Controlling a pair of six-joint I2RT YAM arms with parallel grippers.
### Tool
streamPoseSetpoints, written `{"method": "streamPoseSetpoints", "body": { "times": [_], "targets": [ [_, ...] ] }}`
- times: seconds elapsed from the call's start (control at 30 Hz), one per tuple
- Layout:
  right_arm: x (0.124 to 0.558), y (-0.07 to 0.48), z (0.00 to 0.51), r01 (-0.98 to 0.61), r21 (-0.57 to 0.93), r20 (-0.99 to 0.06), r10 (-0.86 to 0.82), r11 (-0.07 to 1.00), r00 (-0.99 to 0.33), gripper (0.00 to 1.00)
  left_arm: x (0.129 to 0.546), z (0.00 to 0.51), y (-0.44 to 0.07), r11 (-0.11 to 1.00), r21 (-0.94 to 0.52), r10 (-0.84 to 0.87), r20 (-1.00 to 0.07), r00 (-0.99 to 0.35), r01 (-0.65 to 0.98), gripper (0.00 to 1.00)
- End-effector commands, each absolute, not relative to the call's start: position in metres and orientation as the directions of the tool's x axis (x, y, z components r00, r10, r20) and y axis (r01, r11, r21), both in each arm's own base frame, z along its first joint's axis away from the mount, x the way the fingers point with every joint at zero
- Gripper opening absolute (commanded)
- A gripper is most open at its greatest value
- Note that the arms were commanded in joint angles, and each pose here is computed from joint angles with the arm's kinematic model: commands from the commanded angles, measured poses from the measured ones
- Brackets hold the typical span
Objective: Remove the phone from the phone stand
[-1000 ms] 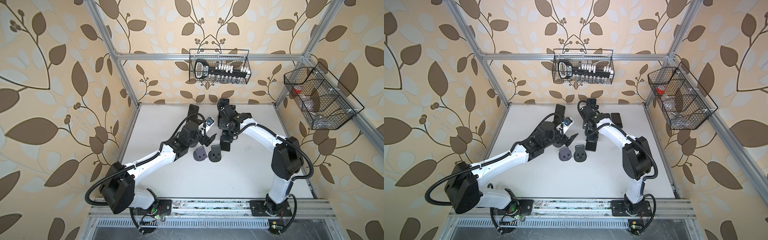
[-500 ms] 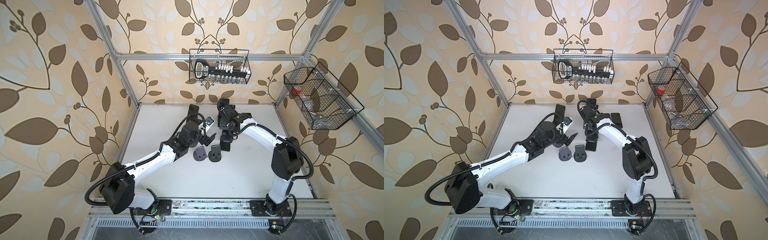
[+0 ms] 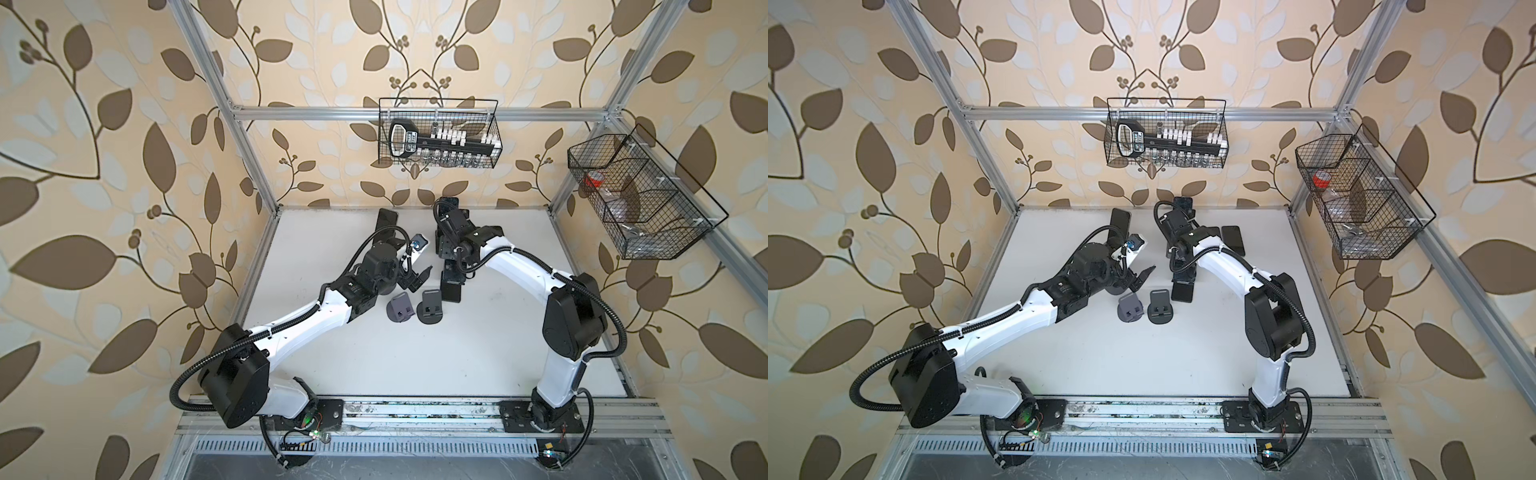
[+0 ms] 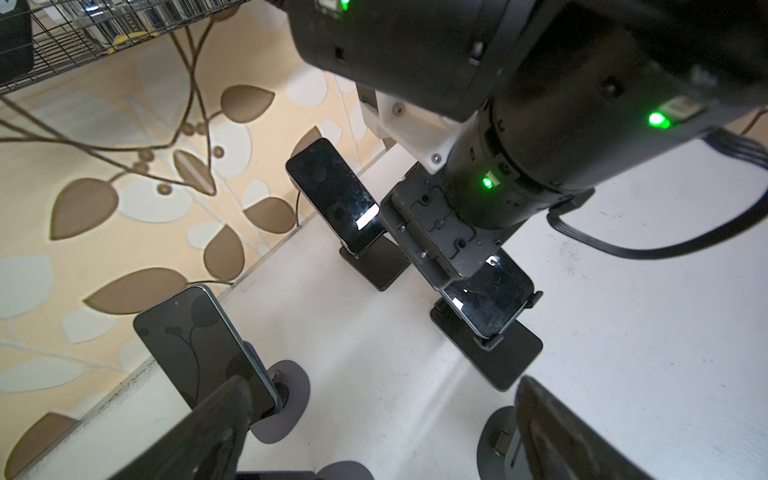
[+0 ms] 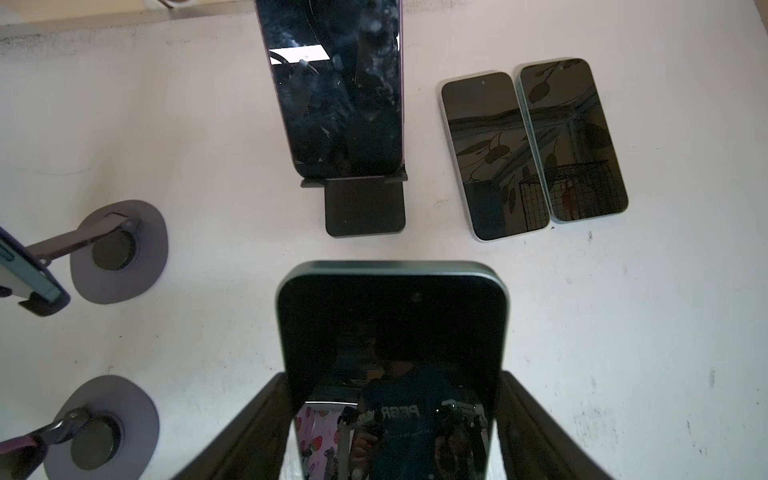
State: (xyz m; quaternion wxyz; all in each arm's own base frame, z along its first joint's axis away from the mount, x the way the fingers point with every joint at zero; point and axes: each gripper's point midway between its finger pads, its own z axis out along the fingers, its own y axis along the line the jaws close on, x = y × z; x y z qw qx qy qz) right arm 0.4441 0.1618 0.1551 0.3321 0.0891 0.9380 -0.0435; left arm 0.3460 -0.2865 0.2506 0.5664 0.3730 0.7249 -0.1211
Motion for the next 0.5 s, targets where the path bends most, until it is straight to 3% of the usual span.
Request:
{"method": "streamPoseSetpoints", "body": {
  "times": [0.0, 0.13, 0.47],
  "targets": [
    [0.4509, 0.1625, 0.1627, 0.194, -0.009, -0.653, 0.141, 0.981, -0.744, 0.86, 0.3419, 0.2743, -0.2850, 0.699, 0.268, 0.377, -0.926, -0.023, 0.663, 0.99],
    [0.4517, 0.1628, 0.1620, 0.192, -0.009, -0.652, 0.140, 0.981, -0.745, 0.91, 0.3414, 0.2748, -0.2853, 0.699, 0.267, 0.376, -0.926, -0.023, 0.663, 0.99],
    [0.4586, 0.1568, 0.1529, 0.196, -0.035, -0.641, 0.128, 0.980, -0.757, 0.90, 0.3402, 0.2747, -0.2860, 0.695, 0.276, 0.384, -0.923, -0.018, 0.663, 0.99]
  ]
}}
